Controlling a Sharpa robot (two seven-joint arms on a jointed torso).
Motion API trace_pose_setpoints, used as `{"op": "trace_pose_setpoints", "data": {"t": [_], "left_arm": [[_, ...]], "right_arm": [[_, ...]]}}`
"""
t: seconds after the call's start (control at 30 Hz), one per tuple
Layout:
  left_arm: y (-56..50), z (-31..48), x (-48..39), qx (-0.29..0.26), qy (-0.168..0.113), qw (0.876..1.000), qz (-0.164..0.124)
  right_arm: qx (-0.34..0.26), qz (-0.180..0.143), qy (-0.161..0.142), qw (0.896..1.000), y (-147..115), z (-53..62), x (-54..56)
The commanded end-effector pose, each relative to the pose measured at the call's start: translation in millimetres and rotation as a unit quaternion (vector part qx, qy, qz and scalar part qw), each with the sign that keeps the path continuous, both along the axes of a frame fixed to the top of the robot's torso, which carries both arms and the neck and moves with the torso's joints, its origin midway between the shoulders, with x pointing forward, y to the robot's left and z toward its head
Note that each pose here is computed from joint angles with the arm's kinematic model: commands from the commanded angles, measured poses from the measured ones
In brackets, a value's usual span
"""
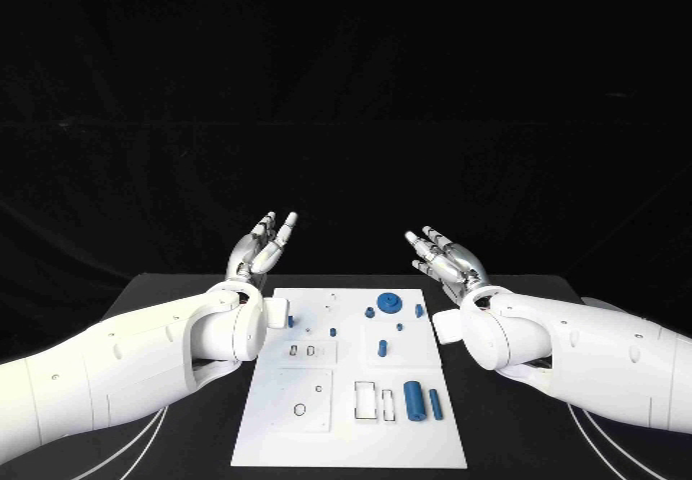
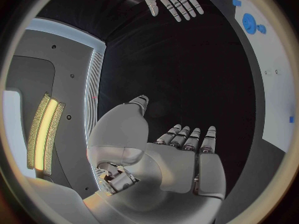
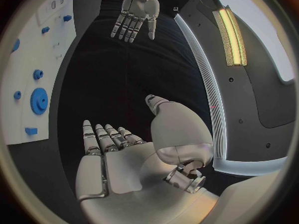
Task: Assemble the parts on the task board
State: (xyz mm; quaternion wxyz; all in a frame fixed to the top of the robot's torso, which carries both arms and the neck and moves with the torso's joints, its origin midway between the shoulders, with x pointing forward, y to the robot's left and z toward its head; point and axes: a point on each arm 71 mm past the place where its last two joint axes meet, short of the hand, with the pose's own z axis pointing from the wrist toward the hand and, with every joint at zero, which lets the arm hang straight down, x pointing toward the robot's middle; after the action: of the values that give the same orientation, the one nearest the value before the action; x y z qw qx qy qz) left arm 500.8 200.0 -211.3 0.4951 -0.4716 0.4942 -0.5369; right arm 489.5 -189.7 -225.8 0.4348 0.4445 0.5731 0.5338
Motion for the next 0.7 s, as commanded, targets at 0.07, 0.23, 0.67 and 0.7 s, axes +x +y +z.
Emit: {"op": "trace_pose_setpoints", "data": {"t": [0.07,0.23,0.67,0.7], "left_arm": [[-4.4,3.4,-0.1,-0.016,-0.016,0.999,-0.023],[11.2,15.4,-5.7,-0.005,-0.022,0.999,-0.024],[15.3,37.4,-13.3,-0.010,-0.045,0.998,-0.033],[15.1,38.4,-14.0,-0.011,-0.044,0.998,-0.036]], "right_arm": [[-0.001,0.093,0.018,0.996,11.1,-0.8,0.2],[-0.061,0.084,-0.080,0.991,1.5,22.7,5.5],[-0.166,0.082,-0.173,0.967,-13.0,50.5,19.5],[-0.178,0.087,-0.178,0.964,-12.9,51.9,20.2]]}}
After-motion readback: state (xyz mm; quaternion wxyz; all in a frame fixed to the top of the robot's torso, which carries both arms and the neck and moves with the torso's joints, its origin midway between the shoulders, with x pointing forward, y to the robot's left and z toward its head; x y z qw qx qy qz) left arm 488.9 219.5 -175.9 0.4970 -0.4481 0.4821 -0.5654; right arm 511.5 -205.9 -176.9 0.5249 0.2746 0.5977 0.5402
